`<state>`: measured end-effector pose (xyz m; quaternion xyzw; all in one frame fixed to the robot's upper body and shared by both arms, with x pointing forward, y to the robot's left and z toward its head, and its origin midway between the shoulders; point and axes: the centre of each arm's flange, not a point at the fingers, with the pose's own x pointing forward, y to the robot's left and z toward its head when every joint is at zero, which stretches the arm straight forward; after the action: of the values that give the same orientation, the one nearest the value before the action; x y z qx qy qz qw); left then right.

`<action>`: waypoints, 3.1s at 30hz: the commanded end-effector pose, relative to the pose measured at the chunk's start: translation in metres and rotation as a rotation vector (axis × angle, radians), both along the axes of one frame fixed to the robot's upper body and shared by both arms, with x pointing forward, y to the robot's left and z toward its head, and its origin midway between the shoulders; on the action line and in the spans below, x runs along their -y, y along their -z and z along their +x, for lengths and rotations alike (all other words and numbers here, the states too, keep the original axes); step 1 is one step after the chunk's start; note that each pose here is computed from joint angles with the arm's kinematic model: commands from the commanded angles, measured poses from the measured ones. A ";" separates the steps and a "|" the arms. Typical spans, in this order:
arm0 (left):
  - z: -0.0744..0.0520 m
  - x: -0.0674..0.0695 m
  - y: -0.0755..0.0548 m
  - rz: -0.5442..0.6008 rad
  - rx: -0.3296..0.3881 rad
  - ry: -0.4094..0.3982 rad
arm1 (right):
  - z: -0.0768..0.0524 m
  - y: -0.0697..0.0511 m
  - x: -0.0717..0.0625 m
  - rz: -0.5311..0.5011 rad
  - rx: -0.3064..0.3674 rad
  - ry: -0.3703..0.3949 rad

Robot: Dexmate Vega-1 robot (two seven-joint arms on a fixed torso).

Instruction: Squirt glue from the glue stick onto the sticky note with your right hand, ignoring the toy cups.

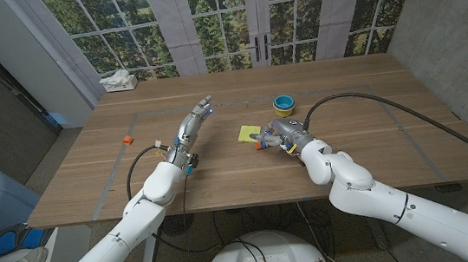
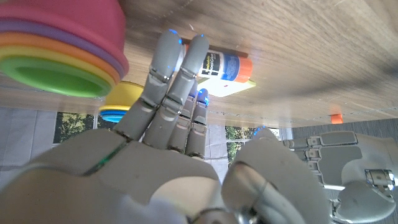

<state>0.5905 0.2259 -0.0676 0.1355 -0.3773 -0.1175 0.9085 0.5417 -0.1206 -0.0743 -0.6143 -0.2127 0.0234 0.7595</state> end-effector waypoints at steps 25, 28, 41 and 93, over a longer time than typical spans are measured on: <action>-0.004 0.007 -0.003 0.007 0.008 0.000 | -0.009 -0.017 0.017 0.343 0.095 -0.303; -0.005 0.007 -0.003 0.005 0.008 0.000 | -0.008 -0.019 0.017 0.388 0.059 -0.343; -0.007 0.005 -0.002 -0.002 0.015 0.004 | -0.002 -0.021 0.019 0.558 0.035 -0.471; -0.010 -0.018 -0.004 -0.164 0.004 0.031 | 0.035 -0.029 0.067 1.097 -0.014 -0.686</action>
<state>0.5794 0.2402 -0.0644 0.0656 -0.3932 -0.1053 0.9111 0.5750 -0.1659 -0.0444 -0.0798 -0.3622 0.1830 0.9105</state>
